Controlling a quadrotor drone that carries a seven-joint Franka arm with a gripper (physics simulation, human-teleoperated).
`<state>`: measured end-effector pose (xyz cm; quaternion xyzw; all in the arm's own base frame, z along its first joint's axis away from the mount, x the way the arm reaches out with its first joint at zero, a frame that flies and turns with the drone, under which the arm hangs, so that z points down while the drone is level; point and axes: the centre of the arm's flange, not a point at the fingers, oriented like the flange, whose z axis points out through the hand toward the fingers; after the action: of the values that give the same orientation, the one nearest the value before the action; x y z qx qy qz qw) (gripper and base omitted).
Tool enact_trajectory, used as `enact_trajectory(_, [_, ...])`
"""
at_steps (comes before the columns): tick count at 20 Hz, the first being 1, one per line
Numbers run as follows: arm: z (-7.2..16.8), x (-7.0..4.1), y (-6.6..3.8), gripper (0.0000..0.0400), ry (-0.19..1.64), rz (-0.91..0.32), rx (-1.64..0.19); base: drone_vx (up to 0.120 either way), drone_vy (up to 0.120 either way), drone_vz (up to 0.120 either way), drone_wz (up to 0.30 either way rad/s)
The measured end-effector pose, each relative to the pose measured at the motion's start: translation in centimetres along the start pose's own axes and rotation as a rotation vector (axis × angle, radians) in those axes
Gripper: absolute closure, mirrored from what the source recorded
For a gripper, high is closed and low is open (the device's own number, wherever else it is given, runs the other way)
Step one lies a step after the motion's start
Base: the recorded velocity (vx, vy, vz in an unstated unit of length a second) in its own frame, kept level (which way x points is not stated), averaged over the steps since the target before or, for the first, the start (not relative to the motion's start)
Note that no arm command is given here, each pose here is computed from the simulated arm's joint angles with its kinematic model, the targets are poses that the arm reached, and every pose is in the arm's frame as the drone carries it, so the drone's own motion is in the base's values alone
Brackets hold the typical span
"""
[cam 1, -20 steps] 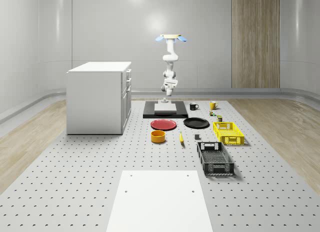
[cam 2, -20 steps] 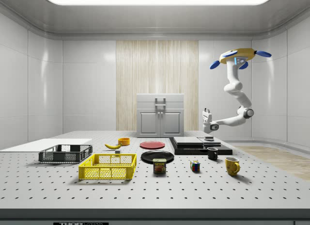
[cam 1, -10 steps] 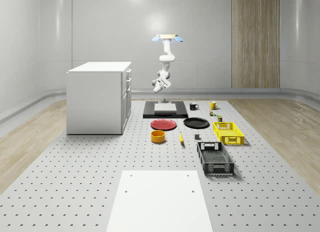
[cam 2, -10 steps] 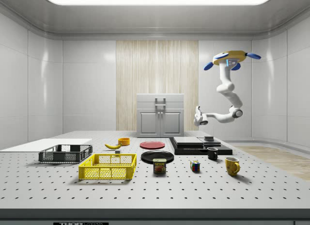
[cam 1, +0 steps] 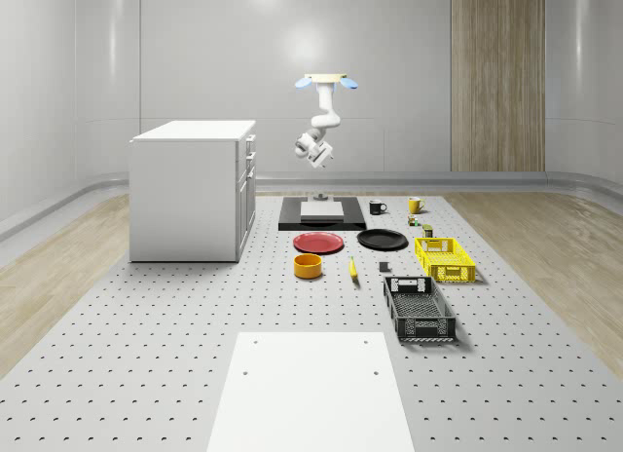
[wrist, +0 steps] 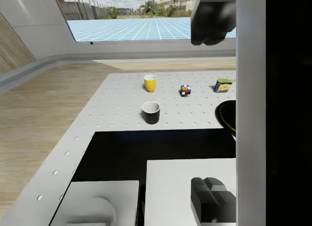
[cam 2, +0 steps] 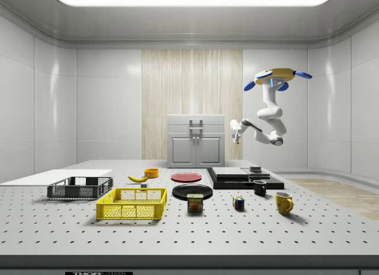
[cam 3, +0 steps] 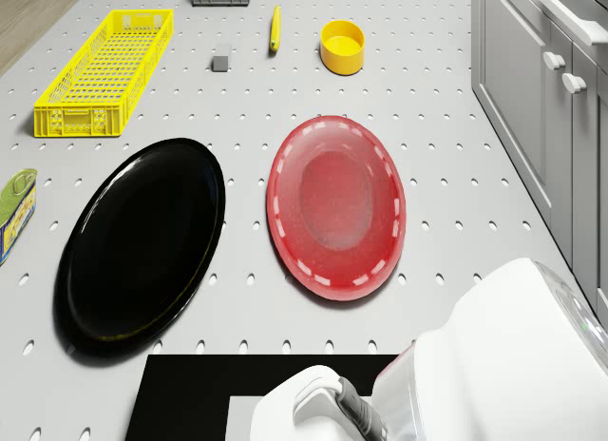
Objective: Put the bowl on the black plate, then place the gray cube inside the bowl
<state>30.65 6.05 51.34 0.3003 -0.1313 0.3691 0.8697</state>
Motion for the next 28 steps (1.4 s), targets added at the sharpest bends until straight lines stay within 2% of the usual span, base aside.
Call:
enact_trajectory(4, [0.5, -2.3, -2.3, 0.0000, 0.237, -0.008, -0.234, 0.120, 0.000, -0.120, 0.000])
enact_trajectory(9, [1.3, -3.6, -3.5, 0.0000, 0.380, -0.014, -0.371, 0.120, -0.104, -0.120, 0.000])
enact_trajectory(14, [1.7, -4.1, -4.0, 0.0000, 0.439, -0.016, -0.426, 0.120, -0.120, -0.120, 0.000])
enact_trajectory(20, [1.9, -4.3, -4.2, 0.0000, 0.465, -0.017, -0.451, 0.120, -0.007, 0.000, 0.000])
enact_trajectory(26, [2.0, -4.4, -4.3, 0.0000, 0.474, -0.017, -0.459, 0.120, 0.000, -0.120, 0.000])
enact_trajectory(28, [2.0, -4.4, -4.3, 0.0000, 0.476, -0.017, -0.461, 0.120, -0.120, -0.120, 0.000])
